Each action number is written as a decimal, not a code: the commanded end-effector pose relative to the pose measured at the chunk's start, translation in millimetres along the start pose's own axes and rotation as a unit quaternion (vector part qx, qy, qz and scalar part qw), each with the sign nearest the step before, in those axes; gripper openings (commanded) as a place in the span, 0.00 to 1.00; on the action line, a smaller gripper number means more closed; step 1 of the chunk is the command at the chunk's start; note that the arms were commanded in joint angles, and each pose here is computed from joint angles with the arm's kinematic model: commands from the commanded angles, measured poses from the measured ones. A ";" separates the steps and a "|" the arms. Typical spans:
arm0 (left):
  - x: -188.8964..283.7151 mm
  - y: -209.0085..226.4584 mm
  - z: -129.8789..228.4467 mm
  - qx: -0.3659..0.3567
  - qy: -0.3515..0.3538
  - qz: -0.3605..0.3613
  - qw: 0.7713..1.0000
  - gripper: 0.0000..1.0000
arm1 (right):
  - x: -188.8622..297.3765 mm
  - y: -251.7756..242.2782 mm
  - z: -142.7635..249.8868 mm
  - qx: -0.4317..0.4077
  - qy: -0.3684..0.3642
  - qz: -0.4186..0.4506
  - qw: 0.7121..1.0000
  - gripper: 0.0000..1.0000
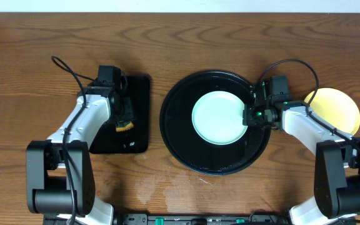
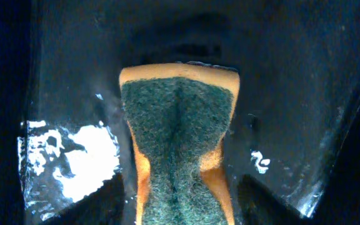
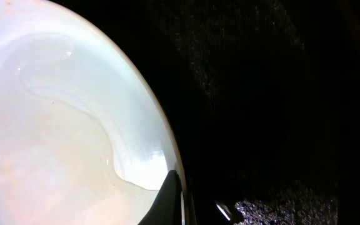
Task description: Clean dirty plates on tray and stack at the side
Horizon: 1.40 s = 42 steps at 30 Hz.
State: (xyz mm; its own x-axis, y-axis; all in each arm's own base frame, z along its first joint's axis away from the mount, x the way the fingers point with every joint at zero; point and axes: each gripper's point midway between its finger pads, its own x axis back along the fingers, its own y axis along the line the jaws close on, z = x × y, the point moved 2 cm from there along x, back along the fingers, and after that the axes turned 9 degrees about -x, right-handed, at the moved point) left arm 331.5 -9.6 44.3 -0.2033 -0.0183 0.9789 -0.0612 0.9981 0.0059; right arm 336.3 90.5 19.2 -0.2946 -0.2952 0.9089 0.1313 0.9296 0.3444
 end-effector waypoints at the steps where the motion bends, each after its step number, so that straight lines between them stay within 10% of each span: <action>1: -2.0 -0.5 3.1 -0.004 0.004 0.002 1.000 0.81 | -16.9 -15.1 21.4 0.010 0.030 0.036 0.999 0.01; 5: -2.0 -0.5 3.0 -0.004 0.004 0.002 1.000 0.83 | -17.1 -4.4 21.7 0.014 0.035 0.003 0.999 0.12; 7: -2.0 -0.6 2.9 -0.004 0.004 0.003 1.000 0.84 | -16.9 0.5 23.8 0.020 0.041 -0.014 0.999 0.01; 32: -2.0 -0.6 3.0 -0.004 0.004 0.003 1.000 0.86 | 106.7 55.7 -9.9 0.164 -0.163 0.105 0.967 0.01; 36: -2.0 -0.6 3.0 -0.004 0.004 0.003 1.000 0.86 | 86.4 41.5 -5.2 0.132 -0.114 0.094 0.980 0.35; 42: -2.0 -0.5 3.0 -0.004 0.004 0.002 1.000 0.86 | 43.9 30.4 2.4 0.081 -0.023 0.013 0.996 0.33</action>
State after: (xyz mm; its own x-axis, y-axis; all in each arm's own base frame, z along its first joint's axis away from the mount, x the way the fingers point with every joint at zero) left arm 331.4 -9.6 44.2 -0.2033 -0.0183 0.9789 -0.0575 0.9983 0.0067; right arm 326.5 98.1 83.3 -0.4127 -0.1425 0.8996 -0.0144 0.9886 0.1499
